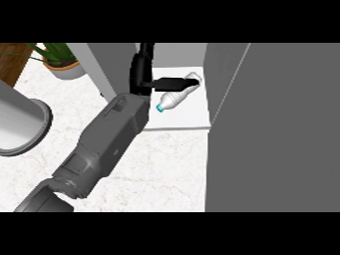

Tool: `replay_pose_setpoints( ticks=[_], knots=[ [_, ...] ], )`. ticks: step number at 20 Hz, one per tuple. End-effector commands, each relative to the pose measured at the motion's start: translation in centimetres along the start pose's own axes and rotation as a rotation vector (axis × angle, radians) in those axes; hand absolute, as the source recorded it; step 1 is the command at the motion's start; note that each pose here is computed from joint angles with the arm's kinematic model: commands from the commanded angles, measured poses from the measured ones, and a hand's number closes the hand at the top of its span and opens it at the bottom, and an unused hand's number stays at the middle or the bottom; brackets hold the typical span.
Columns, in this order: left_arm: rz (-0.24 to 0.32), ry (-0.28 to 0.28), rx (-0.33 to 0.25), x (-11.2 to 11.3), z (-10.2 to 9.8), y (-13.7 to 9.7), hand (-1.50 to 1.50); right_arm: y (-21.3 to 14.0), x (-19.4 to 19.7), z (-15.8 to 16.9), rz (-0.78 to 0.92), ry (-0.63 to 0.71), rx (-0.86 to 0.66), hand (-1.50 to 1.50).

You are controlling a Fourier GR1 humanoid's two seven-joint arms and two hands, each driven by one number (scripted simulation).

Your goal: Pick up the bottled water, place it into the cabinet and close the cabinet

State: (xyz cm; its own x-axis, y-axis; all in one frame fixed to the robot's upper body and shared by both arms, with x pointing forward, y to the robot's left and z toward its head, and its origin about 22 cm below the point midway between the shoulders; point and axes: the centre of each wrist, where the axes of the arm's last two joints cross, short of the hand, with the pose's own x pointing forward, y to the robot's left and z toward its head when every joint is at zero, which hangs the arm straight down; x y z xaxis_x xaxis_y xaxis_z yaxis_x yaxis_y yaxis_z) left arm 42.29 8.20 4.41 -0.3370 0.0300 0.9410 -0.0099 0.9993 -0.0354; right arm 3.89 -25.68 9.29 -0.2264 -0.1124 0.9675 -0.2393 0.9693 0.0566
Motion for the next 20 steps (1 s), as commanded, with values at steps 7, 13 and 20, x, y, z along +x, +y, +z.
replay_pose_setpoints(
  ticks=[7, 13, 20],
  knots=[
    [0.232, 0.042, -0.163, -0.7, 5.5, -1.3, -1.5, 0.6, 1.5, -0.1, 0.029, -0.018, 0.0, -1.5],
    [0.33, 0.01, -0.229, 1.0, 9.6, -2.7, -1.5, 1.1, 2.6, -0.2, 0.025, -0.026, -0.031, -1.5],
    [0.362, -0.012, -0.257, 1.8, 14.0, 1.5, -1.5, 1.2, 3.0, 0.0, 0.074, 0.0, 0.066, -1.5]
  ],
)
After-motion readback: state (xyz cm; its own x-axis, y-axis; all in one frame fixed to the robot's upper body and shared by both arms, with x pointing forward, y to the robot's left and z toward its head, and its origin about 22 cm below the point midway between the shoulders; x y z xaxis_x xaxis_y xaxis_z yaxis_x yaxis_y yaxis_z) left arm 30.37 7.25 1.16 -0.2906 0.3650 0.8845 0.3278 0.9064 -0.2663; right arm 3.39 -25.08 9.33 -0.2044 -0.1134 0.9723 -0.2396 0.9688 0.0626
